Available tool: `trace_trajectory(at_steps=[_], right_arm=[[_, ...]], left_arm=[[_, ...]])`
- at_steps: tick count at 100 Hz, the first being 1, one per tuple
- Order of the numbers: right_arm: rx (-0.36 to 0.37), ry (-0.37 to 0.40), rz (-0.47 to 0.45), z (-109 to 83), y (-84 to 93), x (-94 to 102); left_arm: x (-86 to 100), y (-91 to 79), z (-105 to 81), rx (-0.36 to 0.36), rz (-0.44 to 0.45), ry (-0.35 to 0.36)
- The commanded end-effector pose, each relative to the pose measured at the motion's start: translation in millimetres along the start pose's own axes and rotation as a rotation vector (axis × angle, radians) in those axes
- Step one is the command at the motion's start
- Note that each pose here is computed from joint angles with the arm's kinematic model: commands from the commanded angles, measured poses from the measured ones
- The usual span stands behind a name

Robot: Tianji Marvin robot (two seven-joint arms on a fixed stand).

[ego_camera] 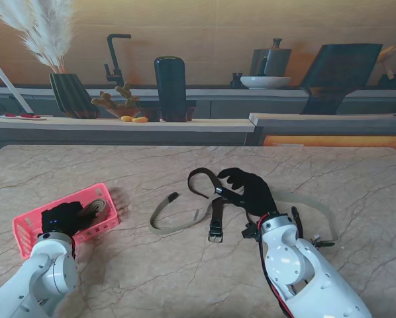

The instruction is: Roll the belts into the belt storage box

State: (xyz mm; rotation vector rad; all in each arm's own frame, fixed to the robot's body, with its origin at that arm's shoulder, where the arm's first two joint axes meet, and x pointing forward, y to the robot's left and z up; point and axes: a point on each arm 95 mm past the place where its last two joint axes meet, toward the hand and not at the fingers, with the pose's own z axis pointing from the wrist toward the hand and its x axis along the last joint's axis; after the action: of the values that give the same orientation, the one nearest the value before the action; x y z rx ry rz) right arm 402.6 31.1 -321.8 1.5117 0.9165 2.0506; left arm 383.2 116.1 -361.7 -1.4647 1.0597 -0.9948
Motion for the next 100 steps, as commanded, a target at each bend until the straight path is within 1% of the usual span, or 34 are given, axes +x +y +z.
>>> trace_trajectory(at_steps=[1, 22, 32, 43, 62, 80, 100], right_arm=[[-0.003, 0.003, 0.01, -0.3, -2.3, 2.9], [-0.004, 0.001, 0.012, -0.4, -2.2, 2.7], [-0.005, 0.0, 0.013, -0.4, -2.2, 2.7], [-0.006, -0.001, 0.014, -0.3, -2.2, 2.7], [-0.008, -0.001, 0.015, -0.3, -2.2, 2.4], [-0.011, -0.002, 0.016, -0.7, -2.1, 2.4], [-0.014, -0.003, 0.018, -0.7, -1.8, 2.2]], left_arm=[[1.5, 4.5, -4.3, -0.014, -0.015, -0.006], [3.4, 6.6, -4.2, -0.028, -0.016, -0.011], [3.1, 6.3, -4.8, -0.033, 0.004, -0.001], [3.3, 3.8, -8.4, -0.04, 0.004, 0.006], [2.2, -2.1, -15.1, -0.024, 0.005, 0.019], [2.7, -5.3, -16.7, 0.033, -0.001, 0.026], [2.0, -6.6, -18.1, 0.053, -0.015, 0.025]])
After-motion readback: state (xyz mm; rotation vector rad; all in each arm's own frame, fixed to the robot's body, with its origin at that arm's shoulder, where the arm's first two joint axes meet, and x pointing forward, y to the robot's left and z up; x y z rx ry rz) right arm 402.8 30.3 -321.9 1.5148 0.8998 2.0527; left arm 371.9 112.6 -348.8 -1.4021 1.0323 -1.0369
